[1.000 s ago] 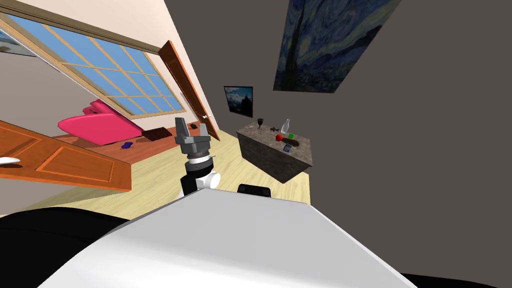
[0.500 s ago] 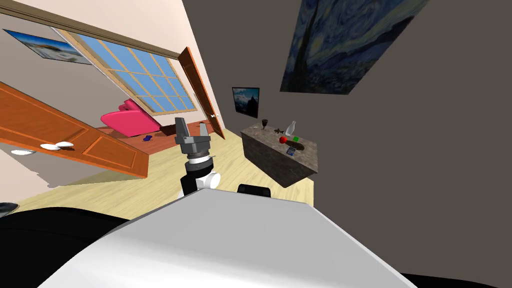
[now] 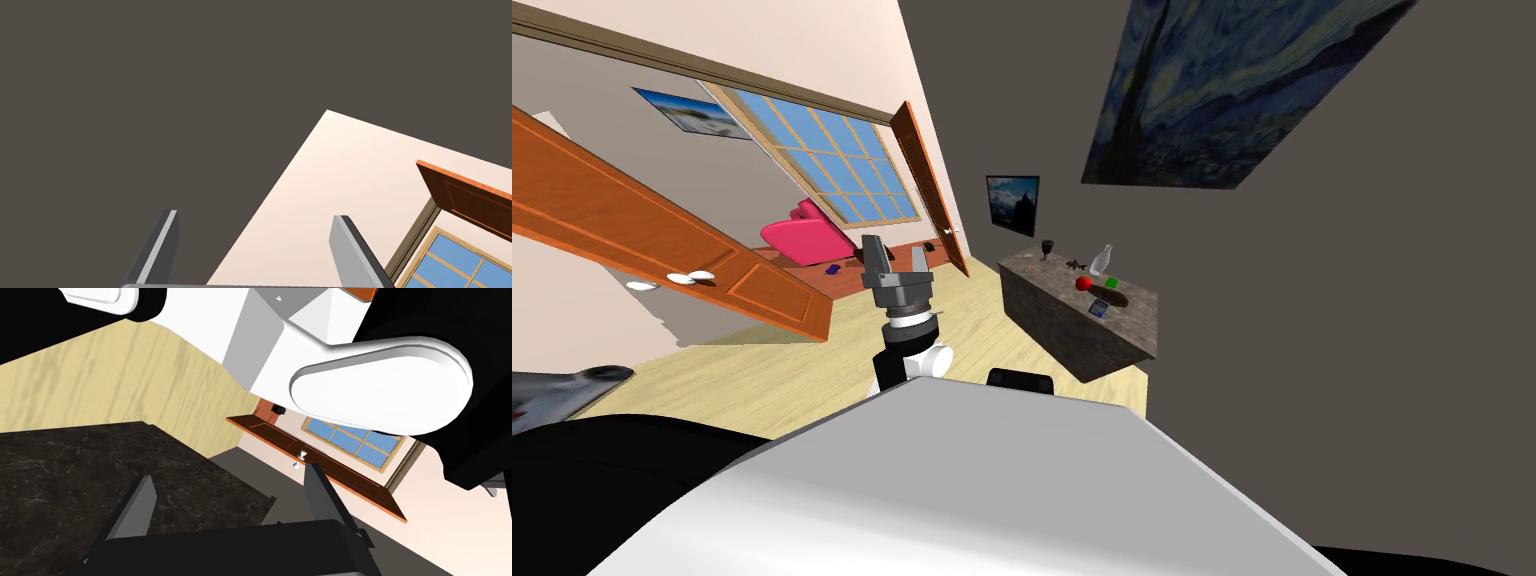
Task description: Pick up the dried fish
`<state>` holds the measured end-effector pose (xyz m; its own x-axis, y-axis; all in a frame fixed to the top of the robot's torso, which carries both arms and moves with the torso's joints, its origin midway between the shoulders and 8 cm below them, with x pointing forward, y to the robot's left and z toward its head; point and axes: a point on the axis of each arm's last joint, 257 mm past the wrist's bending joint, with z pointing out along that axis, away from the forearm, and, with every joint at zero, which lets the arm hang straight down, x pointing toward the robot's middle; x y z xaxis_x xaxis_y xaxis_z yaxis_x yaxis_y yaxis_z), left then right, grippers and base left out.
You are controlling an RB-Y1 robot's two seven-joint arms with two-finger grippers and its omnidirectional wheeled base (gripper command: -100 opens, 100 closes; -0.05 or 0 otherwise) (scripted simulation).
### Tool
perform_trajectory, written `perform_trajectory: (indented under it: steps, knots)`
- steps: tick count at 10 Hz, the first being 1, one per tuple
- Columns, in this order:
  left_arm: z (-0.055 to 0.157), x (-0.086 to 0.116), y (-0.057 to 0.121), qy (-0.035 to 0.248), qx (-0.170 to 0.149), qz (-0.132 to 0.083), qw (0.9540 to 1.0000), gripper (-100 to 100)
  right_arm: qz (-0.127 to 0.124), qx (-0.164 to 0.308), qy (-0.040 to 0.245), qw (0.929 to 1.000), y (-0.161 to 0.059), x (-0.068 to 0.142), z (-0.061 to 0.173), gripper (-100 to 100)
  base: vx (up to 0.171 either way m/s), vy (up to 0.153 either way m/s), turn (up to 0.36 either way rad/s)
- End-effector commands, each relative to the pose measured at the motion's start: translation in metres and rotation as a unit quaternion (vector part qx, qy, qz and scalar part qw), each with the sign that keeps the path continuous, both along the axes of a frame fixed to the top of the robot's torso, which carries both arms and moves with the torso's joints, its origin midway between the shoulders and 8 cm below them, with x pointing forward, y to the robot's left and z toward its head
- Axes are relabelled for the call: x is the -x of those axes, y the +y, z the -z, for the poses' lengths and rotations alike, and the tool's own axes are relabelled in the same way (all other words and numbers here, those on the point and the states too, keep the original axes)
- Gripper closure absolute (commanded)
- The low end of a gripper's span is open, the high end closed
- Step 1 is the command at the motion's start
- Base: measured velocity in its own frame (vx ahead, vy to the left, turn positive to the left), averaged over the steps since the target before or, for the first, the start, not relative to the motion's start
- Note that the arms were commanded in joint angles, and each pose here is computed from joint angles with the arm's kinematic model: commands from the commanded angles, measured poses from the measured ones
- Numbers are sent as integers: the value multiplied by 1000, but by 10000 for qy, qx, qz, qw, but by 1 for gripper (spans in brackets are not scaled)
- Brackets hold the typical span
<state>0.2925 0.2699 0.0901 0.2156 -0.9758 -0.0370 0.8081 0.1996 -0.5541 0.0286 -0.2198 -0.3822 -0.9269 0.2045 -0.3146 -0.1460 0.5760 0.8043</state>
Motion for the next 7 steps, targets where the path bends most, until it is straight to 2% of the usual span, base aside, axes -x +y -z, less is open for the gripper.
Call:
perform_trajectory:
  steps: [1, 2, 3, 4, 5, 6, 7]
  knots:
    - [0, 0, 0, 0, 0, 0, 10000, 0, -130, 366, 263, 9989, -33, 25, 11, -100, 57, -54, 308]
    - [0, 0, 0, 0, 0, 1, 10000, 0, -223, 517, 308, 9979, -47, 29, 11, -100, 58, -65, 185]
    - [0, 0, 0, 0, 0, 0, 10000, 0, -353, 753, 495, 9953, -71, 45, 12, -100, 67, -63, 296]
    - [0, 0, 0, 0, 0, 0, 10000, 0, -406, 929, 554, 9933, -87, 49, 15, -100, 54, -62, 174]
    - [0, 0, 0, 0, 0, 0, 10000, 0, -402, 982, 575, 9927, -92, 50, 17, -100, 26, -32, -20]
    - [0, 0, 0, 0, 0, 0, 10000, 0, -492, 1329, 794, 9867, -128, 68, 20, -100, 61, -45, 253]
    - [0, 0, 0, 0, 0, 1, 10000, 0, -564, 1435, 820, 9846, -138, 69, 18, -100, 64, -59, 175]
